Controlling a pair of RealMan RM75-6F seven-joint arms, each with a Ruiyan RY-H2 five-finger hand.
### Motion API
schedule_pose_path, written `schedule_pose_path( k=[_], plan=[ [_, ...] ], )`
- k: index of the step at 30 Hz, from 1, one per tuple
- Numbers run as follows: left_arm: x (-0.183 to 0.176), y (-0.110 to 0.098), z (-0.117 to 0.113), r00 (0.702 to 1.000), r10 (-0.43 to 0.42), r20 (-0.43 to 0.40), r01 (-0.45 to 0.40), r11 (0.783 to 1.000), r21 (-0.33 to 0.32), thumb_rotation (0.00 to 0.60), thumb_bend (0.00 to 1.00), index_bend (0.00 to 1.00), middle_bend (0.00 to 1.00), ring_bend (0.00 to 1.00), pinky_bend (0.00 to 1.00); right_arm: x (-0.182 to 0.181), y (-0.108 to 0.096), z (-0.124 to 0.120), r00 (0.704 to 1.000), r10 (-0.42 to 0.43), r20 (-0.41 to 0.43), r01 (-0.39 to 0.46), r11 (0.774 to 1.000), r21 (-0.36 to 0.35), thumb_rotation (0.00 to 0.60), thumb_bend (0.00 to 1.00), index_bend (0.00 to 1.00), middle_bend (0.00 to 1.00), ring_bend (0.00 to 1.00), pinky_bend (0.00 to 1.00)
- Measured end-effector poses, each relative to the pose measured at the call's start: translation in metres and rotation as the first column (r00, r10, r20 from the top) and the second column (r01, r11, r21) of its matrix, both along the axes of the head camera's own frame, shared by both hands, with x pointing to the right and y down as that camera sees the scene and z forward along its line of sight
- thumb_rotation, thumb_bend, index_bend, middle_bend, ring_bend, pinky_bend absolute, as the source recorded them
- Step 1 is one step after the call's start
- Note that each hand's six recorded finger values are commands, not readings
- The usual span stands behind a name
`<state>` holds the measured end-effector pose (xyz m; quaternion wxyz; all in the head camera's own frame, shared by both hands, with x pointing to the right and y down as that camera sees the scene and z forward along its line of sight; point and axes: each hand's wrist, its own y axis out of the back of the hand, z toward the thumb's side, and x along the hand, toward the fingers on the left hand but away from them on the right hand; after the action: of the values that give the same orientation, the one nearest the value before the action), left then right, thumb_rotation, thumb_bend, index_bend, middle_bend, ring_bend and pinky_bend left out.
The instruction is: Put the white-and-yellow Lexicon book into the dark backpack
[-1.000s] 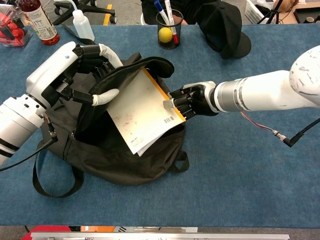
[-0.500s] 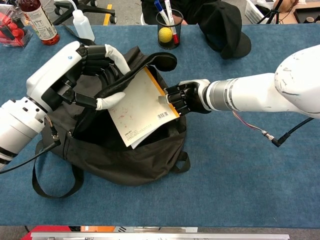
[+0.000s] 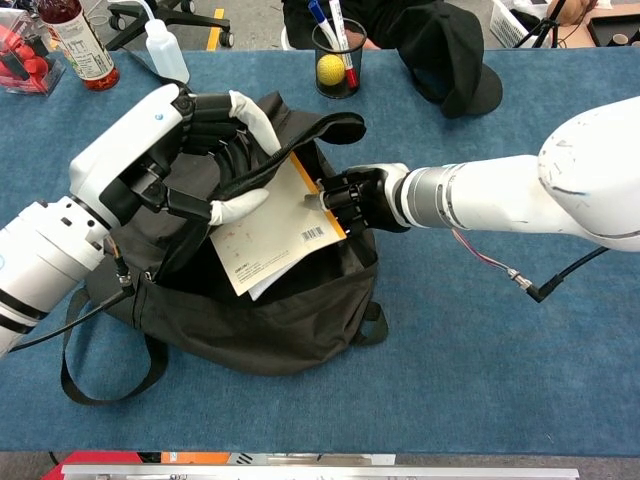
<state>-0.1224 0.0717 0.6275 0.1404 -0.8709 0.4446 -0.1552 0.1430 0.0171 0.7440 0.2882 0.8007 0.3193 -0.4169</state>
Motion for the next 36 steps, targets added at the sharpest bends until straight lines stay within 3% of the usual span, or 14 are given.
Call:
schedule_pose_path(
  k=[6,14,19,24,27,30,33,35,36],
  plan=[
    [-0.005,-0.004,0.003,1.0,-0.019,0.004,0.019,1.0,-0.019,0.6,0.27,0.43,0.51,0.54,0.59,-0.002,0.007,0.0,0.998,-0.043,0.041,0.044,0.999,-0.025,0.6,0.45,0.44,0.38,0.32,0.43],
    [-0.004,-0.001,0.003,1.0,-0.009,0.002,0.009,1.0,-0.021,0.6,0.27,0.43,0.51,0.54,0.59,0.0,0.012,-0.004,0.987,-0.126,0.099,0.13,0.991,-0.034,0.6,0.4,0.15,0.18,0.13,0.28],
    [-0.005,-0.001,0.004,1.0,-0.01,0.005,0.01,1.0,-0.021,0.6,0.27,0.43,0.51,0.54,0.59,0.003,0.01,-0.007,0.977,-0.187,0.107,0.188,0.982,0.003,0.6,0.38,0.06,0.12,0.06,0.19],
    [-0.005,-0.001,0.005,1.0,-0.007,0.007,0.007,1.0,-0.026,0.6,0.27,0.43,0.51,0.54,0.59,0.012,0.006,-0.011,0.959,-0.276,0.071,0.27,0.959,0.081,0.6,0.38,0.05,0.12,0.05,0.18],
    [-0.004,0.0,0.006,1.0,-0.003,0.008,0.003,1.0,-0.029,0.6,0.27,0.42,0.51,0.54,0.59,0.02,0.003,-0.015,0.934,-0.357,0.019,0.35,0.924,0.155,0.6,0.38,0.05,0.12,0.05,0.17],
    [-0.003,0.0,0.006,1.0,0.004,0.01,-0.003,1.0,-0.03,0.6,0.27,0.42,0.51,0.53,0.59,0.029,-0.001,-0.018,0.897,-0.439,-0.056,0.44,0.868,0.23,0.6,0.37,0.05,0.13,0.05,0.17],
    [-0.002,0.001,0.007,1.0,0.01,0.012,-0.009,0.999,-0.034,0.6,0.27,0.42,0.5,0.53,0.58,0.04,-0.004,-0.021,0.848,-0.51,-0.143,0.529,0.797,0.292,0.6,0.35,0.05,0.14,0.05,0.17],
    [-0.002,0.002,0.007,1.0,0.014,0.015,-0.013,0.999,-0.036,0.6,0.27,0.42,0.5,0.53,0.58,0.048,-0.006,-0.023,0.804,-0.553,-0.216,0.594,0.733,0.333,0.6,0.34,0.05,0.14,0.05,0.16],
    [-0.001,0.002,0.008,1.0,0.016,0.016,-0.015,0.999,-0.039,0.6,0.27,0.42,0.5,0.52,0.57,0.05,-0.007,-0.024,0.793,-0.562,-0.234,0.608,0.716,0.342,0.6,0.33,0.06,0.15,0.05,0.16]
  ],
)
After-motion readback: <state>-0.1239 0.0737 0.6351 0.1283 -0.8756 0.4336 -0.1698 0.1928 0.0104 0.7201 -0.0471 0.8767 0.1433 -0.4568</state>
